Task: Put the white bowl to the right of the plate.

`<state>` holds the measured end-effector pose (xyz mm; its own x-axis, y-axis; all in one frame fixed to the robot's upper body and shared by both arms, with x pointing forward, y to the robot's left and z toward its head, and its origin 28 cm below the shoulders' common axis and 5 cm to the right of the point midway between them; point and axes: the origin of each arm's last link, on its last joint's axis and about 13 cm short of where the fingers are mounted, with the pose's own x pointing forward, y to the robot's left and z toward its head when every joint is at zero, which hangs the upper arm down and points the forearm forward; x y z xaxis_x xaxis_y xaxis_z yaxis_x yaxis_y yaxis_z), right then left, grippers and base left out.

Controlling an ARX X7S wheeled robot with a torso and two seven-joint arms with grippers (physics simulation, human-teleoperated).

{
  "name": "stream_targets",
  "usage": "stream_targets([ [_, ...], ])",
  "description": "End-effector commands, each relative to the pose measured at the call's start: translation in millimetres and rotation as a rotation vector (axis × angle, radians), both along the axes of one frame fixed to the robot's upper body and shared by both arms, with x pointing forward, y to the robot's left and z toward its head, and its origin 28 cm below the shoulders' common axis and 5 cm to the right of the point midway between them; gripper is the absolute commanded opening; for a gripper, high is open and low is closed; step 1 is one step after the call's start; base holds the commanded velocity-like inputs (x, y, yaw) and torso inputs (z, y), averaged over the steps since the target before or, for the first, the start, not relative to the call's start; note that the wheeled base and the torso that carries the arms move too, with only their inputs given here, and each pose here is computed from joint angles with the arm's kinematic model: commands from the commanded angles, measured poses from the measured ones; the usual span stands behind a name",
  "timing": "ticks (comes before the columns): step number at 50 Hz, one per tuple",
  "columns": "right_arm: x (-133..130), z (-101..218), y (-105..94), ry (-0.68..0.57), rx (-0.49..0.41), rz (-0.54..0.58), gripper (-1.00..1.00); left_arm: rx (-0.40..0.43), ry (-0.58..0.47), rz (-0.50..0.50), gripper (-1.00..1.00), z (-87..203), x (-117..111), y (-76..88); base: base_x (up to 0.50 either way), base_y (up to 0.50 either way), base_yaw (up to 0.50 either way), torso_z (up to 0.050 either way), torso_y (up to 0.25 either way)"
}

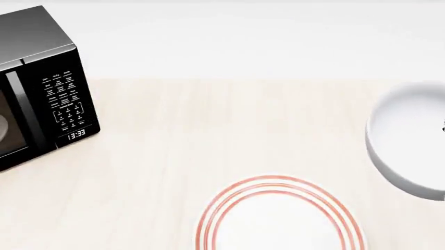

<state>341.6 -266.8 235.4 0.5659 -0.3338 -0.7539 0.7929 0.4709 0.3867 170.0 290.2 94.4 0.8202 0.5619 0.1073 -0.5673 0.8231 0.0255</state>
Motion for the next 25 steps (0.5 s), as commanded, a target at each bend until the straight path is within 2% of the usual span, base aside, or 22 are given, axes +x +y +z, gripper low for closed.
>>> stream_targets([
  [1,-14,-18,-18.0,-0.005,0.002,-0.042,-1.00,0.002,0.001,0.003,1.00,0,0,-0.2,0.00,0.00,0.00,0.000,0.000],
  [9,-27,-34,-35.0,0.001,0.029,-0.087,-1.00,0.007,0.006,0.002,1.00,-1,2,-1.2,0.00,0.00,0.00,0.000,0.000],
  [25,-51,-53,-45.9,0.003,0.016,-0.103,-1.00,0.011,0.011,0.000,1.00,-2,3,-2.2,0.00,0.00,0.00,0.000,0.001],
])
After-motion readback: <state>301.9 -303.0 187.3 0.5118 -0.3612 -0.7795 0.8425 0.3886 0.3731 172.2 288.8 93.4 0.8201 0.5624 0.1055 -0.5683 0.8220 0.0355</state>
